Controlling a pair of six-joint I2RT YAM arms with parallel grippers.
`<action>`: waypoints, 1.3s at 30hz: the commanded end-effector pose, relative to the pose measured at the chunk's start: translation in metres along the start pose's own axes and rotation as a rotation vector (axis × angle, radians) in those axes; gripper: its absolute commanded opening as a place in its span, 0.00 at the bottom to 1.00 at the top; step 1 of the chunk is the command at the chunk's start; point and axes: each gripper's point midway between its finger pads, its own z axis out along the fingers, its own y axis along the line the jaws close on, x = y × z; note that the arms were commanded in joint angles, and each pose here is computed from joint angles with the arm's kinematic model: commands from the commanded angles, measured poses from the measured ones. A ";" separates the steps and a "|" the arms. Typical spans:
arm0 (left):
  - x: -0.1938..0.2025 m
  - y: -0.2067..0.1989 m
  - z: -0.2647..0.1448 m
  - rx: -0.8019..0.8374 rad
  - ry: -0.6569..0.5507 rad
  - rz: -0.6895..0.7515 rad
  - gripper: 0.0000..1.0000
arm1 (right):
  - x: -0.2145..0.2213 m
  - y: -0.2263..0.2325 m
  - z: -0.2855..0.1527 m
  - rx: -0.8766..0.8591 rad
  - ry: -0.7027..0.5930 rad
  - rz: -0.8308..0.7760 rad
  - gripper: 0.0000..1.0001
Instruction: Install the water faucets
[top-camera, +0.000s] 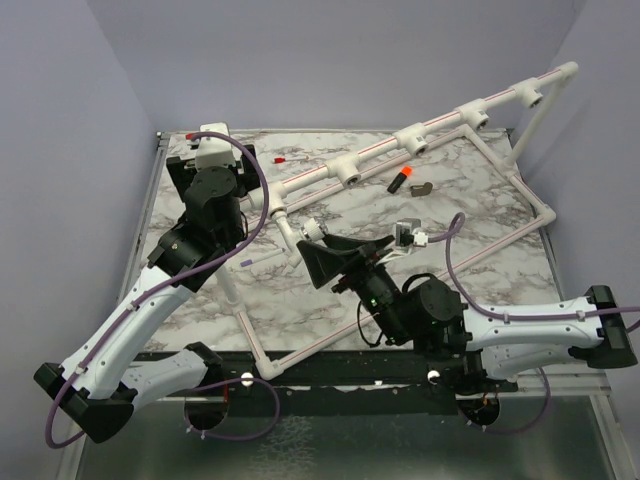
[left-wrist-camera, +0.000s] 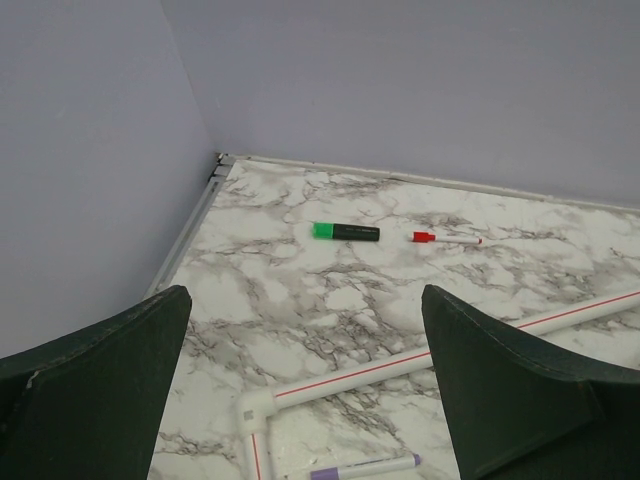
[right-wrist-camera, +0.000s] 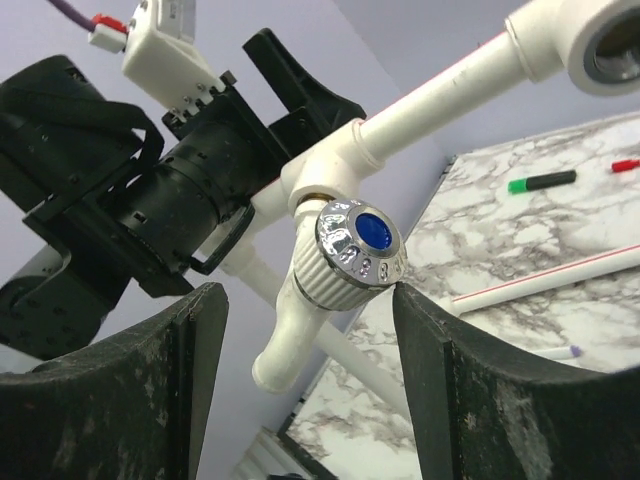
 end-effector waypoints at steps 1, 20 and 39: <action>0.026 0.002 -0.002 -0.005 0.079 0.128 0.99 | -0.007 0.004 -0.008 -0.105 0.047 -0.298 0.71; 0.028 0.001 0.000 -0.016 0.077 0.132 0.99 | -0.027 0.026 -0.023 -0.590 0.096 -1.537 0.74; 0.029 0.004 -0.001 -0.015 0.074 0.150 0.99 | 0.005 0.012 0.007 -0.637 0.045 -2.383 0.79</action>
